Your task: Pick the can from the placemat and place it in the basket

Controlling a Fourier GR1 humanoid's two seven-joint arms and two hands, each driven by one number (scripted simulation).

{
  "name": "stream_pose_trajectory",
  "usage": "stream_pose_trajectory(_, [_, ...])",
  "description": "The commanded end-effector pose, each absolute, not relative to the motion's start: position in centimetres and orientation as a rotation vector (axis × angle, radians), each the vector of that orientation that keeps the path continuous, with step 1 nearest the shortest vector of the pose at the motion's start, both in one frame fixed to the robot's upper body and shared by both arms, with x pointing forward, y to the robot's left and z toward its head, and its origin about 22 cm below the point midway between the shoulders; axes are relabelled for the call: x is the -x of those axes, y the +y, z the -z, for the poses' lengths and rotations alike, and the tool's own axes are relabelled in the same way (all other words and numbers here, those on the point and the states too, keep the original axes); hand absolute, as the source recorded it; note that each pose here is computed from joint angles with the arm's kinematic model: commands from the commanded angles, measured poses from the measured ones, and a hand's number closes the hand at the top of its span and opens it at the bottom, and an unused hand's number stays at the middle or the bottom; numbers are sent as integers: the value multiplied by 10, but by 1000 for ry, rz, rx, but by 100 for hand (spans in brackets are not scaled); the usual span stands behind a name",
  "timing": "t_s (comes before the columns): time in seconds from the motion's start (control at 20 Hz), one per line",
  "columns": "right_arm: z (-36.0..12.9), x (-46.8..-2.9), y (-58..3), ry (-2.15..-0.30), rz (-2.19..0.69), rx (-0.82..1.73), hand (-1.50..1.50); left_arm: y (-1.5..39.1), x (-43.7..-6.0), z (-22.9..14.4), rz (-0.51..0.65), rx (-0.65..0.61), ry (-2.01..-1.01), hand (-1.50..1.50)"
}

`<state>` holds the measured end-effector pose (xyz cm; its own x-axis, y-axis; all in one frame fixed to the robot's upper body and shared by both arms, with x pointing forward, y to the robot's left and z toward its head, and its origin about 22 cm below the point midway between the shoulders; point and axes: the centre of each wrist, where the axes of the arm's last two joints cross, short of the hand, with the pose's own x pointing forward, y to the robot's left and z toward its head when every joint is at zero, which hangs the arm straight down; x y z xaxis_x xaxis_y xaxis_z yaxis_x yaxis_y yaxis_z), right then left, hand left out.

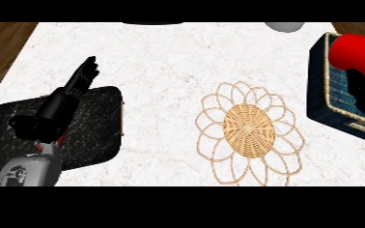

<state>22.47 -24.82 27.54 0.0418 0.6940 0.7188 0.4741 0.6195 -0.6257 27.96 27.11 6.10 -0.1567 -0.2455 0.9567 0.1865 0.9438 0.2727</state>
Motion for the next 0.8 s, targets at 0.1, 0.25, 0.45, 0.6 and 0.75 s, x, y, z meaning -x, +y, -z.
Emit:
stream_pose_trajectory(0.1, [-309,-258,-290,-1618,-23,1033,150,273,-278,-58,393,-53,-1687,0])
stream_pose_trajectory(0.25, [-302,-277,-314,-1604,50,1098,150,263,-277,-48,386,-36,-1681,0])
stream_pose_trajectory(0.45, [-309,-280,-355,-1581,70,1117,150,259,-277,-69,384,-58,-1695,0])
stream_pose_trajectory(0.6, [-292,-305,-379,-1541,43,1108,150,254,-275,-54,391,-34,-1688,0])
stream_pose_trajectory(0.75, [-276,-314,-393,-1523,11,1081,150,251,-285,-78,396,-42,-1690,0])
